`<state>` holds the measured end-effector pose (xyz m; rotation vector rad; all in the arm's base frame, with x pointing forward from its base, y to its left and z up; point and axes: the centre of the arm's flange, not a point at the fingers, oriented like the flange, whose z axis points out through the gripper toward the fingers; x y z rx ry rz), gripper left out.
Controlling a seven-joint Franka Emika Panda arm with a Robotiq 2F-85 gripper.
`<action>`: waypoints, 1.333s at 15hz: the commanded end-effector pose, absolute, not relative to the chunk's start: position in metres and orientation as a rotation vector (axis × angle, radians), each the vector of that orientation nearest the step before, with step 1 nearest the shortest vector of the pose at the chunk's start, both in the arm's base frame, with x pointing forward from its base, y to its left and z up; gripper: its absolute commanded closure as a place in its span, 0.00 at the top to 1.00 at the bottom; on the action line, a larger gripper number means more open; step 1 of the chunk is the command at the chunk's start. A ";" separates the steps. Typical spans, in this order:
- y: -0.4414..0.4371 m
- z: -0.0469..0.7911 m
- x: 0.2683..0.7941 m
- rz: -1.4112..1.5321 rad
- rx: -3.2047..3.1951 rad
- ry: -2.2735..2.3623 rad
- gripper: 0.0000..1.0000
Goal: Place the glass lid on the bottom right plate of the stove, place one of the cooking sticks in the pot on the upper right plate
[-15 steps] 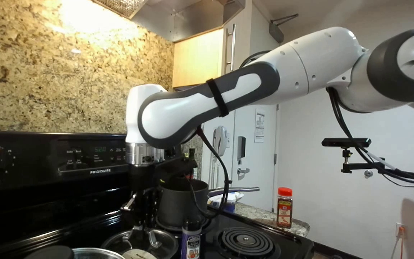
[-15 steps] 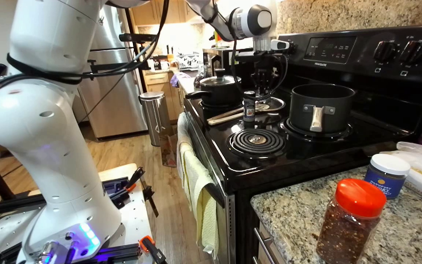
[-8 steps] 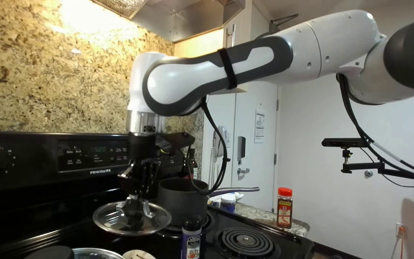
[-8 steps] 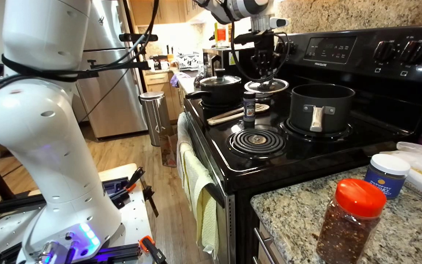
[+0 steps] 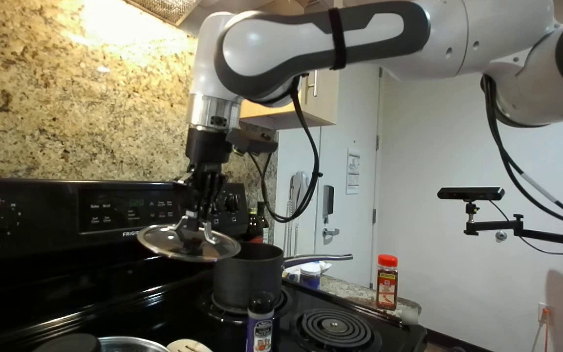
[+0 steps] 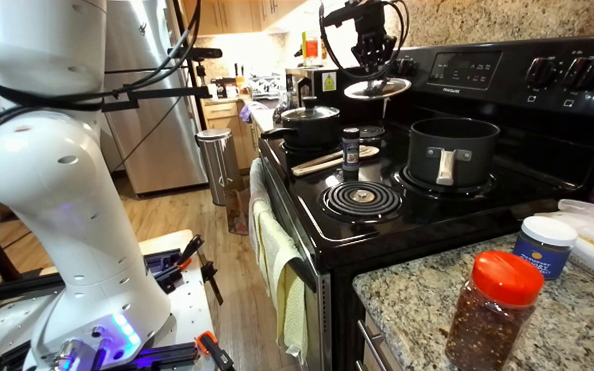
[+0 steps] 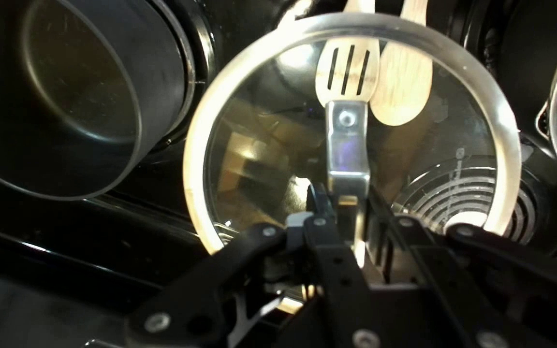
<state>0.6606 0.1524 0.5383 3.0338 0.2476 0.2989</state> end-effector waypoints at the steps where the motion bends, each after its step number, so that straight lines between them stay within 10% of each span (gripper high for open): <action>1: 0.128 0.565 0.621 0.340 3.030 0.225 0.12; 20: 0.018 0.514 0.509 0.392 3.131 -0.167 0.20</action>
